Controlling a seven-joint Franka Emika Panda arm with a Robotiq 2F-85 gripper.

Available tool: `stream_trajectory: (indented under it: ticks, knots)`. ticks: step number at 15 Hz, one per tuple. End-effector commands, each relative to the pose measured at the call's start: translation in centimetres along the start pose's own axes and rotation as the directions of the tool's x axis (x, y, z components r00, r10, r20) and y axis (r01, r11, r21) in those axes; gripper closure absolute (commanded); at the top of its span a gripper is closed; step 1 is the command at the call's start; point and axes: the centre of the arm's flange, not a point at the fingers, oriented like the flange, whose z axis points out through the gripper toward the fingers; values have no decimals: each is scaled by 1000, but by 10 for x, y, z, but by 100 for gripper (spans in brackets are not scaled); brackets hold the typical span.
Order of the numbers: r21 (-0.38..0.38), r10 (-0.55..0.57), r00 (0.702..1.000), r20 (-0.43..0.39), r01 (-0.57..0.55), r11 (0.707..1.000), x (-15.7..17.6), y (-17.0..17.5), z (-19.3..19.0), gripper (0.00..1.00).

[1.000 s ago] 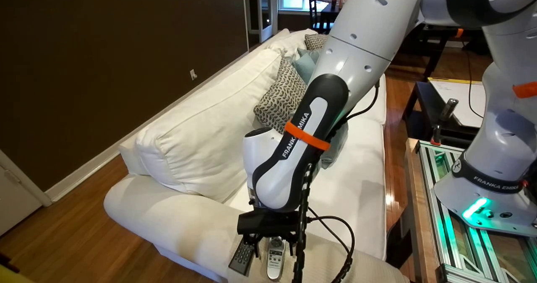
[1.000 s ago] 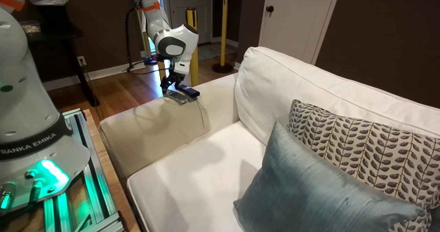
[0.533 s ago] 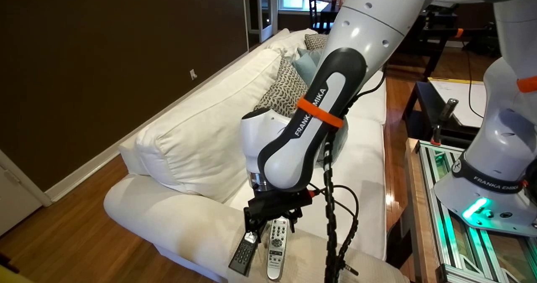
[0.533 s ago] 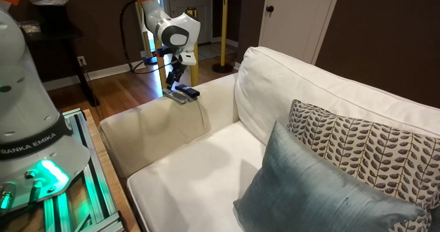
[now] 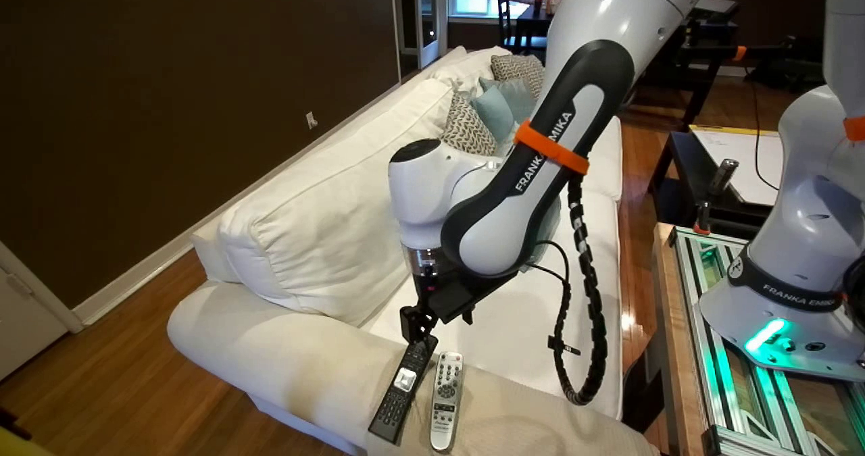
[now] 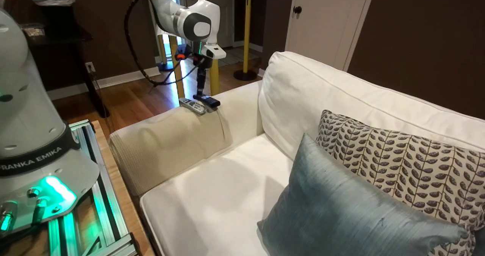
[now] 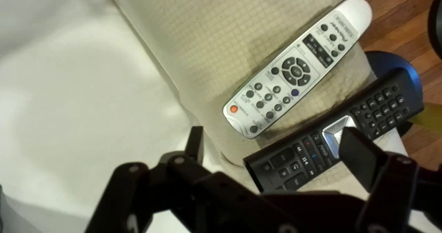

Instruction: Move the blue pillow on the left to the right and then put the grey remote on the armrest

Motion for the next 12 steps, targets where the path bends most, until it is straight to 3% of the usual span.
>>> stream_trajectory:
  ticks: [1,9,12]
  knots:
    - [3,-156,987,-38,156,988,-11,13,-18,0]
    - [61,-315,947,-66,319,946,-19,31,-55,0]
    - [56,-296,952,-74,300,952,-11,21,-52,0]
